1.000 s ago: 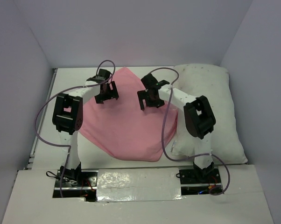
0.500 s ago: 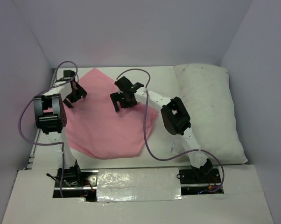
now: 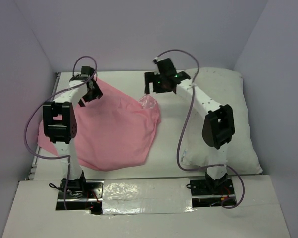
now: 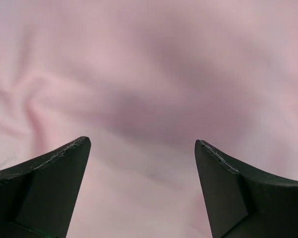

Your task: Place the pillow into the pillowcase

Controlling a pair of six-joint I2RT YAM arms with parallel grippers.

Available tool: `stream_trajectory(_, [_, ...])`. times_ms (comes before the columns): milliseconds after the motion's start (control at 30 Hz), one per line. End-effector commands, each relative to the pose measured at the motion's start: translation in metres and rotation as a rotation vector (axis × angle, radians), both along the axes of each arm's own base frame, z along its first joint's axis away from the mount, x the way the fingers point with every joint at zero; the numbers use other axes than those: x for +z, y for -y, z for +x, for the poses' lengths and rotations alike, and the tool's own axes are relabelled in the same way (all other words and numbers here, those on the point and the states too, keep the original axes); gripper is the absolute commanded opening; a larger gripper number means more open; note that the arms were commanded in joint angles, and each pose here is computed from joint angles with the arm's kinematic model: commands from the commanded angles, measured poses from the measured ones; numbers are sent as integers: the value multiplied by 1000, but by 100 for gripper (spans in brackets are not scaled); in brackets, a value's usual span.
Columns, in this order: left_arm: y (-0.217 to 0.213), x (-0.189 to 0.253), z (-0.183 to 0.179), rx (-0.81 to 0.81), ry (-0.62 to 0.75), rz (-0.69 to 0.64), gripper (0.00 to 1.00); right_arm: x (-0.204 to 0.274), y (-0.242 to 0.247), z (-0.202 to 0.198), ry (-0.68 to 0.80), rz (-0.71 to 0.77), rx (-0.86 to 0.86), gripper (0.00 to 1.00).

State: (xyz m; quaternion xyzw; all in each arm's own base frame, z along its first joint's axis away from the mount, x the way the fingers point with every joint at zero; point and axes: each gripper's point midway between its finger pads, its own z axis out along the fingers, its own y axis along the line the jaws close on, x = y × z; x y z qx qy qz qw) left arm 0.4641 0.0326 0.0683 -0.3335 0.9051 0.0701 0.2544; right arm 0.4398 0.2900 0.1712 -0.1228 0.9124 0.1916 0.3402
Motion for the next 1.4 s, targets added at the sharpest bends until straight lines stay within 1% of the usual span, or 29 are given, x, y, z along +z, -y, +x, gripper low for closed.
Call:
stream_trajectory(0, [42, 57, 24, -174, 127, 44, 99, -19, 59, 19, -23, -117, -155, 95])
stream_trajectory(33, [61, 59, 30, -235, 140, 49, 99, -31, 67, 22, -50, -158, -170, 95])
stream_trajectory(133, [94, 55, 42, -322, 138, 2, 99, -41, 80, 34, -68, -207, -216, 94])
stream_trajectory(167, [102, 53, 50, -335, 140, -12, 99, -53, 80, 37, -87, -214, -219, 94])
stream_trajectory(233, [119, 50, 54, -374, 130, -16, 99, -53, 75, 47, -77, -196, -227, 92])
stream_trajectory(267, [125, 48, 61, -383, 131, -11, 99, -63, 72, 49, -90, -197, -224, 92])
stream_trajectory(300, [137, 43, 65, -404, 126, -3, 99, -61, 66, 54, -84, -174, -216, 91])
stream_trajectory(333, [141, 52, 69, -406, 149, 0, 99, -64, 64, 55, -91, -164, -213, 90])
stream_trajectory(367, [143, 36, 68, -405, 107, 1, 99, -66, 60, 57, -96, -150, -209, 89])
stream_trajectory(500, [151, 12, 72, -390, 47, -11, 99, -84, 50, 63, -105, -113, -197, 88])
stream_trajectory(667, [154, -15, 78, -357, 19, -16, 99, -98, 46, 63, -109, -102, -190, 85])
stream_trajectory(767, [160, -30, 77, -354, 0, -23, 99, -101, 44, 63, -102, -93, -182, 82])
stream_trajectory(867, [161, -45, 74, -355, -34, -6, 99, -105, 43, 61, -104, -88, -164, 82])
stream_trajectory(933, [164, -59, 70, -357, -61, -15, 97, -106, 45, 61, -95, -95, -160, 80])
stream_trajectory(967, [170, -65, 68, -368, -71, -40, 95, -110, 45, 59, -100, -98, -158, 76])
stream_trajectory(1000, [175, -75, 68, -383, -77, -59, 82, -110, 45, 58, -100, -97, -155, 72])
stream_trajectory(1033, [181, -79, 68, -407, -77, -83, 77, -112, 45, 58, -101, -98, -149, 69])
stream_trajectory(1067, [187, -82, 68, -427, -77, -108, 69, -113, 45, 57, -104, -96, -147, 66])
stream_trajectory(1100, [195, -87, 63, -459, -87, -142, 52, -113, 44, 56, -106, -96, -141, 57])
stream_trajectory(1133, [198, -86, 66, -474, -73, -154, 41, -114, 45, 57, -102, -105, -140, 53])
stream_trajectory(1167, [197, -86, 65, -481, -70, -150, 1, -112, 48, 55, -107, -118, -147, 42])
stream_trajectory(1233, [194, -75, 68, -481, -47, -127, 0, -104, 57, 57, -86, -152, -170, 34])
stream_trajectory(1267, [191, -69, 69, -482, -38, -107, 0, -91, 62, 56, -66, -161, -180, 28])
stream_trajectory(1333, [180, -41, 77, -460, 18, -47, 0, -73, 70, 56, -25, -183, -204, 24])
stream_trajectory(1367, [177, -27, 82, -454, 56, -28, 0, -52, 76, 50, 3, -180, -217, 23])
